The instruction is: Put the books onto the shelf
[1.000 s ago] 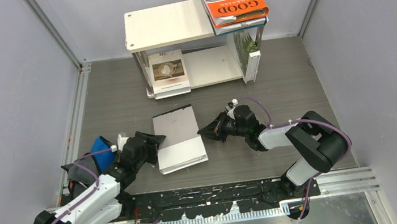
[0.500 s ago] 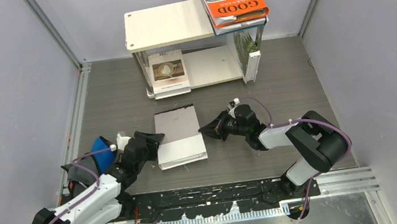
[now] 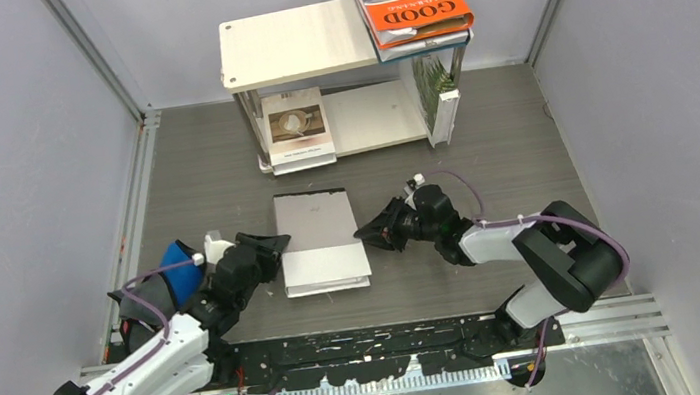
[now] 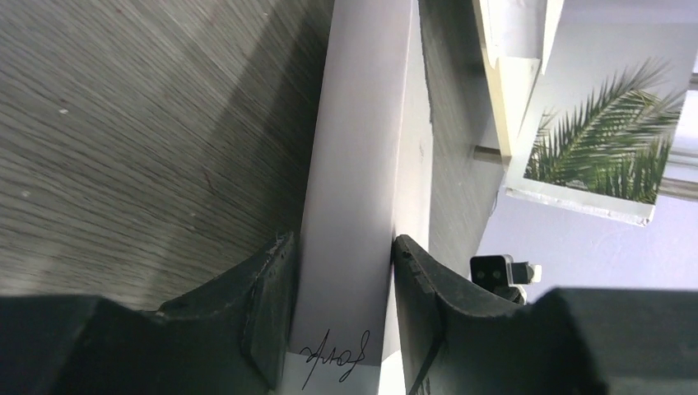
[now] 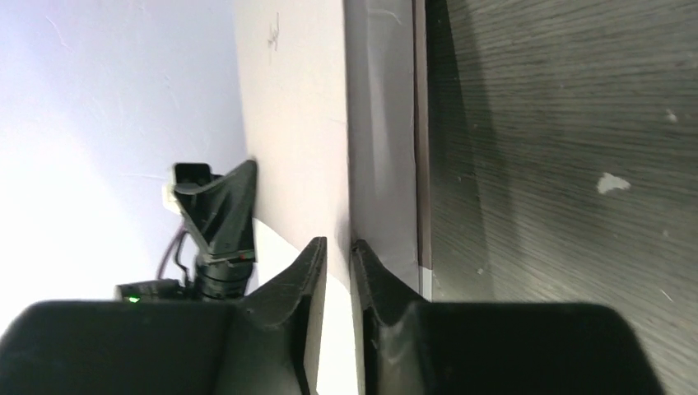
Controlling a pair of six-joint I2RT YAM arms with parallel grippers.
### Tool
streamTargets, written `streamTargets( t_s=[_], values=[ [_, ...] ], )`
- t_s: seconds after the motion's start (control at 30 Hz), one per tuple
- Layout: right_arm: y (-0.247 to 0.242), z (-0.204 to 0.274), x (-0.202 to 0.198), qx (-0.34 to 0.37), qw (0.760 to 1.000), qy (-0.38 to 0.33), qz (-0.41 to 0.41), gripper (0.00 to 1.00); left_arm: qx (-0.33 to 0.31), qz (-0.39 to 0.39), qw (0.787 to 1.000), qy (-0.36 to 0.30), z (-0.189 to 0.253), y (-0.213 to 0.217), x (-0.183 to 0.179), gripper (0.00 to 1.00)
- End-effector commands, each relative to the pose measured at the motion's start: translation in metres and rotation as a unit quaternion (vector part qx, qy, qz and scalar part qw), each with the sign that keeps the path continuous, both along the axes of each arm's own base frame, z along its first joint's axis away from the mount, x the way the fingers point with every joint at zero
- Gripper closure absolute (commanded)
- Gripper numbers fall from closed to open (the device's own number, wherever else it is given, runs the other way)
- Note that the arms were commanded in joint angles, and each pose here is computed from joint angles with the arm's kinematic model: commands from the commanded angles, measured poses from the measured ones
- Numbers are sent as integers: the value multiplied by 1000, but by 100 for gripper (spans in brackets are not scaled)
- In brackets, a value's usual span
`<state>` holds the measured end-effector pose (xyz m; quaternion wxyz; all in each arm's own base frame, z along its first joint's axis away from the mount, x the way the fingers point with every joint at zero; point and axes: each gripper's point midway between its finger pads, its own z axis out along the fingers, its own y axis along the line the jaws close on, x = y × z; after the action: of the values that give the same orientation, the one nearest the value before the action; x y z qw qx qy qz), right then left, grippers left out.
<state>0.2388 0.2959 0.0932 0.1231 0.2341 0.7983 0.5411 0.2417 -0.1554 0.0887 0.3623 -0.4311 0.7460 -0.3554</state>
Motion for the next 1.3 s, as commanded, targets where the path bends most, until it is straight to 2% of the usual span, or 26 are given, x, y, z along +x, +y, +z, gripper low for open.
streamTargets(
  t_s=[0.0,0.1,0.27,0.8,1.0,1.27],
  values=[
    [7,21,-17,-22,997,-52,56,72,-81,-39,994,-65,69,-30,4,61],
    [1,20,-17,-48,995,-61,55,64,-68,-40,995,-59,71,-30,3,63],
    [-2,21,-19,-56,994,-70,58,59,-63,-48,995,-55,72,-36,3,64],
    [3,27,-16,-40,994,-78,60,58,-47,-124,990,-45,78,-82,4,64],
    [0,28,-16,-41,994,-84,55,58,-21,-159,986,-43,86,-98,-1,66],
    [-19,24,-18,-96,989,-104,42,47,27,-144,989,-31,90,-89,-10,74]
  ],
)
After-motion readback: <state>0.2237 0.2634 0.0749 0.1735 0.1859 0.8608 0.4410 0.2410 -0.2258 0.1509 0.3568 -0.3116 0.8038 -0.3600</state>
